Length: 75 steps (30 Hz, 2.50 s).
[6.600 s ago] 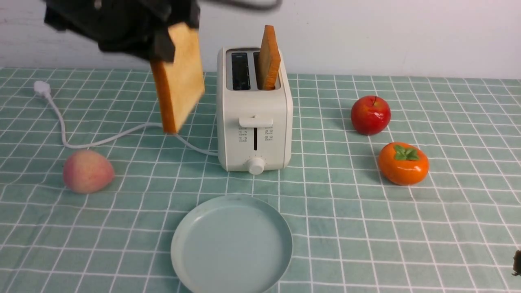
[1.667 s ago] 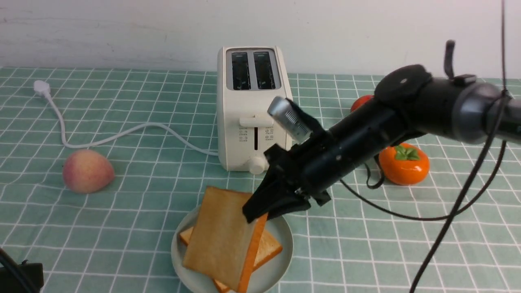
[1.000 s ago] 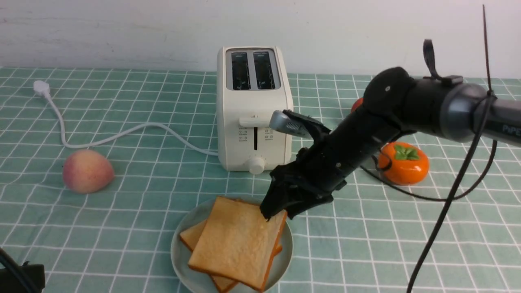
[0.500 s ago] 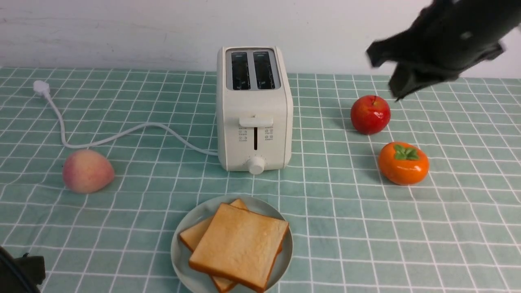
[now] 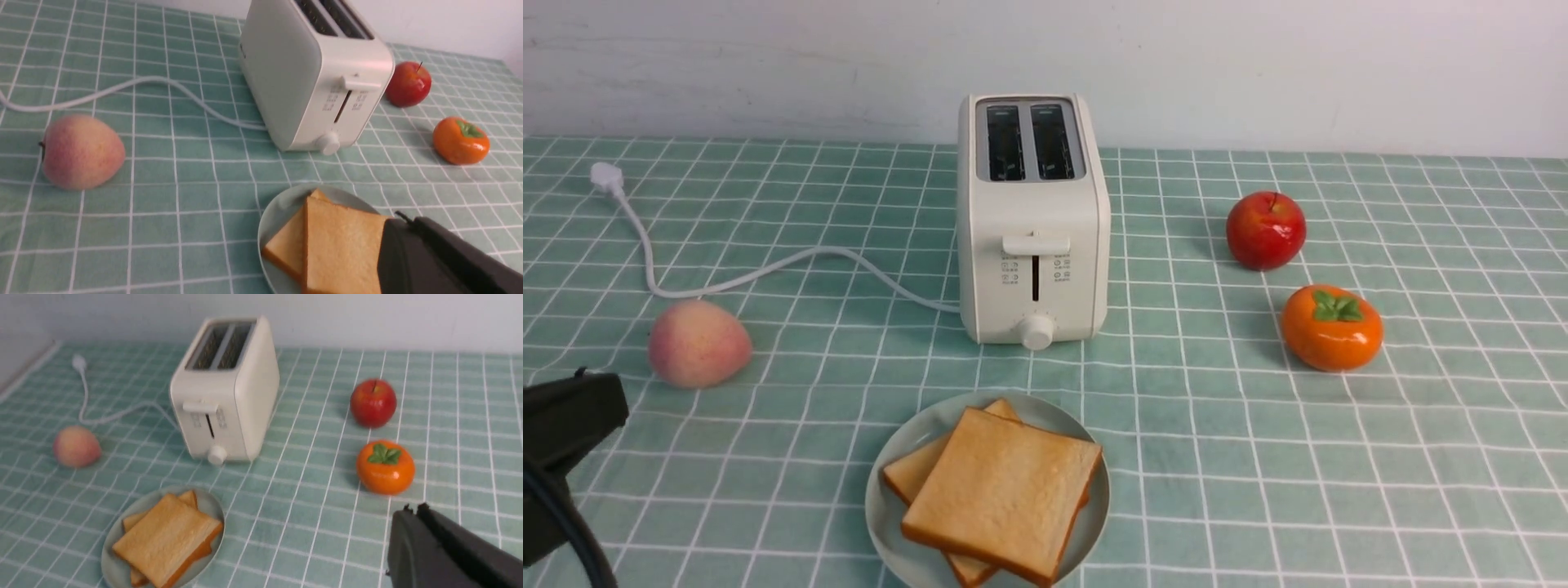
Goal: Take toasted bread from bread machine on blue coffee table place on plate.
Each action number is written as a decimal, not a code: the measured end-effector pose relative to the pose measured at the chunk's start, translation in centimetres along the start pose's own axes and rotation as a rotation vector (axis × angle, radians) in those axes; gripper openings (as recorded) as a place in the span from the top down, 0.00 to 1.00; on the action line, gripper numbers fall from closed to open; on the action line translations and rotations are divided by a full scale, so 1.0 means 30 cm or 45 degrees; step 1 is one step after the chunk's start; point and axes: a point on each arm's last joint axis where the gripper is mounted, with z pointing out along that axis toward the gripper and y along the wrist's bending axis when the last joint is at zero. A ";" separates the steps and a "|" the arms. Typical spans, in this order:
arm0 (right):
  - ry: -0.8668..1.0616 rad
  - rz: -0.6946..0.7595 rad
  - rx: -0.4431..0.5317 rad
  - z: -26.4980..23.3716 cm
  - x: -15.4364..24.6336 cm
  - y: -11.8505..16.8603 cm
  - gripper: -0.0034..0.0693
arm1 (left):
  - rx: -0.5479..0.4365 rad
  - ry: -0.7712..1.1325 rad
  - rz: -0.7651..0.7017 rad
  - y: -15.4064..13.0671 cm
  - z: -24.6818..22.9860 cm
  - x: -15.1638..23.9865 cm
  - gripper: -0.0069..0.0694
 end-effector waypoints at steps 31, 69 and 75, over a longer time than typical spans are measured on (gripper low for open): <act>-0.099 0.048 0.125 0.125 0.349 -0.085 0.92 | 0.025 -0.043 -0.003 -0.010 0.097 -0.018 0.91; -0.101 0.031 0.137 0.125 0.349 -0.088 0.87 | -0.362 -0.086 -0.151 0.251 -0.028 0.500 0.87; -0.101 0.028 0.139 0.125 0.349 -0.088 0.85 | -0.362 -0.086 -0.151 0.251 -0.028 0.500 0.86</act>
